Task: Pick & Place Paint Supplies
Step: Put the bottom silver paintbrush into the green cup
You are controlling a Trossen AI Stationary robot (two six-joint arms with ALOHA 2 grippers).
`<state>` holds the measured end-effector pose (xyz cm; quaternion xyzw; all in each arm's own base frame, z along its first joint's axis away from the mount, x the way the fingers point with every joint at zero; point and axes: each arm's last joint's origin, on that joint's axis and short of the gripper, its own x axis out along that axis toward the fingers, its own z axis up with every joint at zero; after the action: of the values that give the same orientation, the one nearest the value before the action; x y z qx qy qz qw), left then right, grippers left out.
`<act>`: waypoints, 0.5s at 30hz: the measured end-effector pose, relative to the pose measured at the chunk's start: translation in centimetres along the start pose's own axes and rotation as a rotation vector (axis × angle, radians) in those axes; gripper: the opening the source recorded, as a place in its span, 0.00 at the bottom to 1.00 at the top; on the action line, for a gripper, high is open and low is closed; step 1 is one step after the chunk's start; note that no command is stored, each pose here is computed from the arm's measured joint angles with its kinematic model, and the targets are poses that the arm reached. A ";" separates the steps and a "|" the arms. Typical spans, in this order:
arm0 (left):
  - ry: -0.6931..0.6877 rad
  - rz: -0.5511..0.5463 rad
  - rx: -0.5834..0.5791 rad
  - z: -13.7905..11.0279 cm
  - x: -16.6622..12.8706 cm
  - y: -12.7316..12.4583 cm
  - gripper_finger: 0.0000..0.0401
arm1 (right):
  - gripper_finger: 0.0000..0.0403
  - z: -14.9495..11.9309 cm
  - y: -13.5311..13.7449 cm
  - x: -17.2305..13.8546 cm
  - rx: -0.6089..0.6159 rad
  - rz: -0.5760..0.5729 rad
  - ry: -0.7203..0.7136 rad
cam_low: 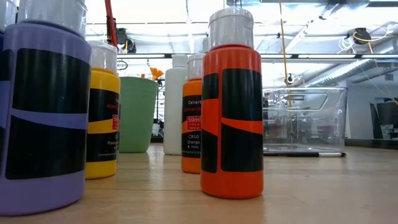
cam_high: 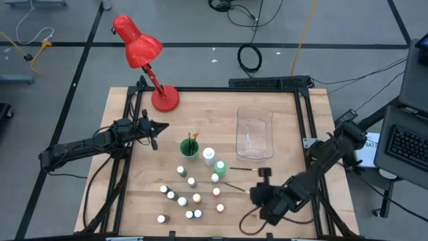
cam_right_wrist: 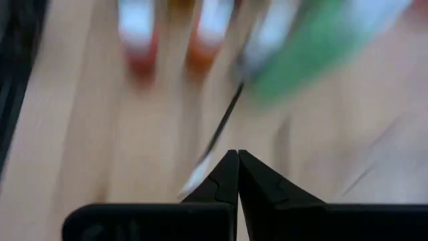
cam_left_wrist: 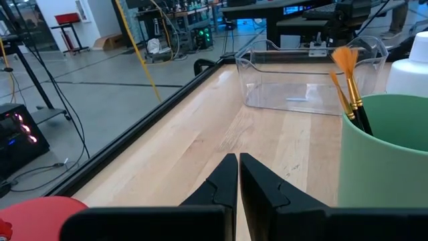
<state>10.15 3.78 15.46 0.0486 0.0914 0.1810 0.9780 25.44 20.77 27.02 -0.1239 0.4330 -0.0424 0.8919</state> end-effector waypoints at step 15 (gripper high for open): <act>0.007 -0.001 0.001 0.0 0.0 0.0 0.05 | 0.00 6.7 -6.4 0.0 0.073 0.022 -0.085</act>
<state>10.14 3.77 15.42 0.0482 0.0948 0.1807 0.9778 30.85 15.84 32.64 -0.0883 0.3941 -0.0430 0.9138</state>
